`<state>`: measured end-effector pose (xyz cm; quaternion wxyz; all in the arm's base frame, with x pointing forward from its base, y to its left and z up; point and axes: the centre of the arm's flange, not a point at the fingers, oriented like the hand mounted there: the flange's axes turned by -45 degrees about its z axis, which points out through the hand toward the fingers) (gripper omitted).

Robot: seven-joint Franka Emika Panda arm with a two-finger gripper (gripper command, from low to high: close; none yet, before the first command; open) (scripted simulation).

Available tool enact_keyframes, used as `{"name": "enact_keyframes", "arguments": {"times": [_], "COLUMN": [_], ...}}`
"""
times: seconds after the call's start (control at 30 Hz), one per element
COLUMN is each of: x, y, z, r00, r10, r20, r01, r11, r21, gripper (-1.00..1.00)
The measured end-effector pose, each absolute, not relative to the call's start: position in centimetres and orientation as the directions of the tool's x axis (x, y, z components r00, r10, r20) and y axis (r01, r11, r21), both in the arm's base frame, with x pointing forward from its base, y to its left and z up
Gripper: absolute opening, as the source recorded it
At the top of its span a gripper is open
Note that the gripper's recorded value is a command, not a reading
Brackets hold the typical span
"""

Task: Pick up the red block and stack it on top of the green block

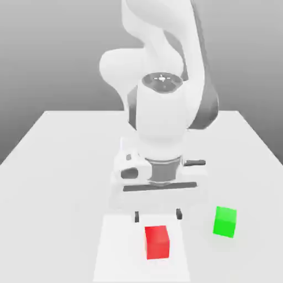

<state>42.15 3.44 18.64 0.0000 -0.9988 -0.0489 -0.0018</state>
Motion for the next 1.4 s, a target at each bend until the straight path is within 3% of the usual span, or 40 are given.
{"name": "enact_keyframes", "arguments": {"times": [0.1,0.13,0.37,0.57,0.8,1.03,1.3,1.33,1.4], "x": [42.0,41.9,41.9,41.9,39.1,34.6,33.9,33.9,33.9], "y": [3.4,3.4,3.4,3.7,12.9,20.3,21.2,21.2,21.2], "z": [15.2,14.6,14.7,20.5,22.9,24.5,18.8,18.2,18.2], "r00": [0.995,0.995,0.995,0.994,0.854,0.548,0.479,0.478,0.478], "r10": [0.098,0.098,0.098,0.111,0.52,0.836,0.878,0.878,0.878], "r20": [0.0,0.0,0.0,0.0,0.01,0.005,-0.001,-0.001,-0.001], "r01": [0.098,0.098,0.098,0.111,0.521,0.836,0.878,0.878,0.878], "r11": [-0.995,-0.995,-0.995,-0.994,-0.854,-0.548,-0.479,-0.478,-0.478], "r21": [0.0,0.0,0.0,-0.001,-0.018,-0.006,0.002,0.001,0.001], "gripper": [0.0,-1.0,-1.0,-1.0,-1.0,-1.0,-1.0,1.0,1.0]}}
